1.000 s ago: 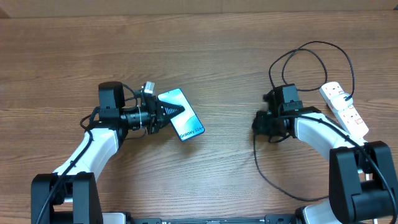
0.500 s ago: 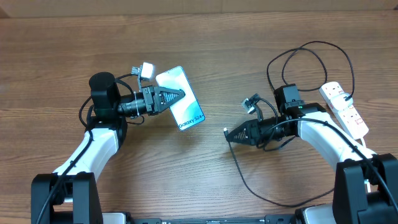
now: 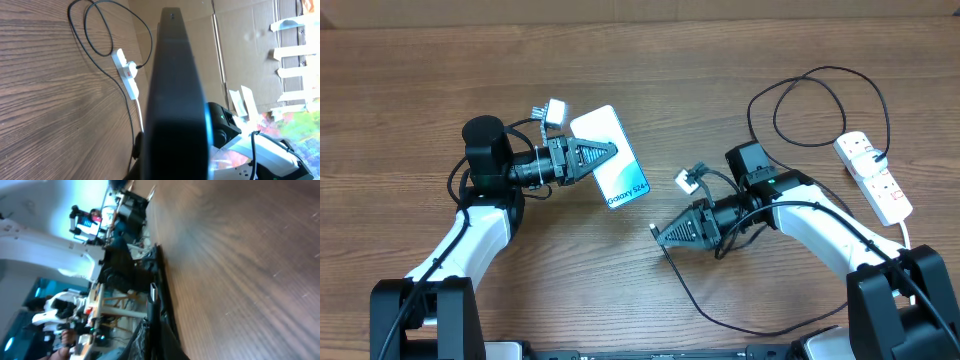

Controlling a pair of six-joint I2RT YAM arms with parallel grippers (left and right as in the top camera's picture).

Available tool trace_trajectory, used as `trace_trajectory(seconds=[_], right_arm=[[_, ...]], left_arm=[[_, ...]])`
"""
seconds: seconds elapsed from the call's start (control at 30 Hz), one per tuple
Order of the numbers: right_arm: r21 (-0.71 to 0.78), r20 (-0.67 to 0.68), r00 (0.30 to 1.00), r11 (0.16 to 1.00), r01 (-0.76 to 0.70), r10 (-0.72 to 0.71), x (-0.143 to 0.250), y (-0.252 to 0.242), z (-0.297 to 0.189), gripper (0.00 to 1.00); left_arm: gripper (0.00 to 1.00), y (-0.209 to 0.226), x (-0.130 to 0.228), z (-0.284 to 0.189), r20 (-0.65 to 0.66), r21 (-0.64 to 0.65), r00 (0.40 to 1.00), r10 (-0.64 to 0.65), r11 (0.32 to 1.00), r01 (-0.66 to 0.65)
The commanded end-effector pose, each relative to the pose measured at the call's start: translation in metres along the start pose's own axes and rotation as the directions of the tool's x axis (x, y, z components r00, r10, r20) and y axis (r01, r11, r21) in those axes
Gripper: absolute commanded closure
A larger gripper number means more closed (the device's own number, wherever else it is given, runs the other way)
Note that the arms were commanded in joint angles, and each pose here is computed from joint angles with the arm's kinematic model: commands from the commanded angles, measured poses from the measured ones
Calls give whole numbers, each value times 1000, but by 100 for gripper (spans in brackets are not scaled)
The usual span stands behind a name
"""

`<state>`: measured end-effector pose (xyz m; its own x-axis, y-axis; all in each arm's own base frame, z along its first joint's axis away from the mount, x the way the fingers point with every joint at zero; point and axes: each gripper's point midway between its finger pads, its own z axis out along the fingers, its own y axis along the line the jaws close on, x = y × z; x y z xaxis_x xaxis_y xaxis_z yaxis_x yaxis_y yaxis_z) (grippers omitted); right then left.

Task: Plug charger to phone and switch on socket
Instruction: 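Carry the cable plug with the right gripper toward the phone's bottom port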

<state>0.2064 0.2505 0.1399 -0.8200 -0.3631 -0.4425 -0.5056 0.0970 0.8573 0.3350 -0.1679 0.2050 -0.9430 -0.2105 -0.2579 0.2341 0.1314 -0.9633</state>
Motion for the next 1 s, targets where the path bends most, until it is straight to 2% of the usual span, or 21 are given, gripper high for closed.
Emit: trace_trajectory(seconds=[0.0, 0.17, 0.77, 0.97], right_arm=[[25, 22, 1000, 1000, 17, -18, -21, 6, -4, 96], [26, 30, 999, 999, 43, -44, -31, 11, -6, 96], [-8, -9, 985, 985, -175, 175, -13, 19, -6, 96], [-7, -8, 985, 985, -170, 170, -13, 19, -6, 96]], left_arm=[[96, -11, 4, 2, -35, 28, 999, 34, 999, -33], [96, -11, 5, 2, -35, 29, 998, 52, 998, -51], [96, -20, 26, 19, -131, 71, 990, 58, 996, -49], [96, -20, 26, 19, -131, 70, 990, 55, 997, -46]])
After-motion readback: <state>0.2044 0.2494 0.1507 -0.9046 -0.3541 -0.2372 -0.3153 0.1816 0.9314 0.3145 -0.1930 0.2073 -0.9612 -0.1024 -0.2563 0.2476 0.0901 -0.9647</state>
